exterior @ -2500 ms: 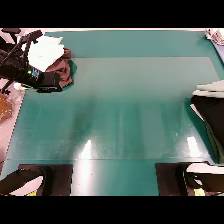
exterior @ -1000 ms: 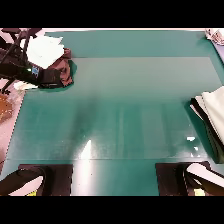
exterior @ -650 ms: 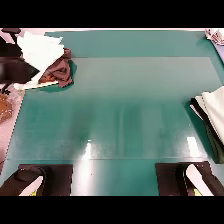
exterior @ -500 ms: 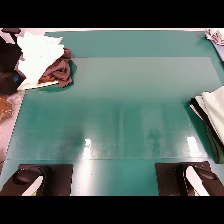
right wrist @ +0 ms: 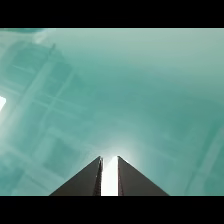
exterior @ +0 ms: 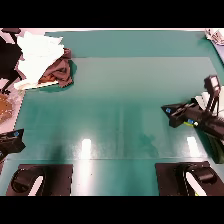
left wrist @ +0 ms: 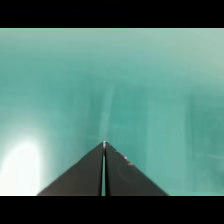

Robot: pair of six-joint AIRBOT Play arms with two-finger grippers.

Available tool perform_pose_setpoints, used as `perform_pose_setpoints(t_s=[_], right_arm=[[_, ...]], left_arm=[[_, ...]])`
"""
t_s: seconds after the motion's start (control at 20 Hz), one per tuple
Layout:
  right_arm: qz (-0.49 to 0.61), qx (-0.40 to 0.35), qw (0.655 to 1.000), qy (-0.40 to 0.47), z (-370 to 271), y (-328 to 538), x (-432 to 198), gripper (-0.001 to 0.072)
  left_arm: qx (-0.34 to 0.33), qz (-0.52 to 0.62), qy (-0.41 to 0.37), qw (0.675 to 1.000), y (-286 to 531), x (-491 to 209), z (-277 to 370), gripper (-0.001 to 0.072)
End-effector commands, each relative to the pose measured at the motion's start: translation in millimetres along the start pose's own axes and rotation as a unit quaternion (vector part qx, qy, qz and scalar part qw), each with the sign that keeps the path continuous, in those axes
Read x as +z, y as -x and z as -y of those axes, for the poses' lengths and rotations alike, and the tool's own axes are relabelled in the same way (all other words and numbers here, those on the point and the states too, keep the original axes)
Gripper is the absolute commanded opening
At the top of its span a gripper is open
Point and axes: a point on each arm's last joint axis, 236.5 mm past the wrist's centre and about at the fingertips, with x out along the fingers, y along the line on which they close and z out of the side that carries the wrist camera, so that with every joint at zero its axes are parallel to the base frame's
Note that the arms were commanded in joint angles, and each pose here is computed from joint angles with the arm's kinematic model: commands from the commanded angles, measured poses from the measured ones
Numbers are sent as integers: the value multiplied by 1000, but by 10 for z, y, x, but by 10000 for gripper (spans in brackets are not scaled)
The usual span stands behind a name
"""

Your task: Fold the shirts.

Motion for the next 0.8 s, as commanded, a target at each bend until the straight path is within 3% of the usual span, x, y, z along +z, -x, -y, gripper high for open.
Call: perform_pose_setpoints(t_s=[0.0, 0.75], right_arm=[[12, 3, 1000, -1, -12, 2, -230, 120], [99, 10, 995, 19, -95, 283, -348, 120]], left_arm=[[14, -19, 10, 1000, -35, -197, -107, 38], [12, -19, 10, 1000, -35, -198, -94, 39]])
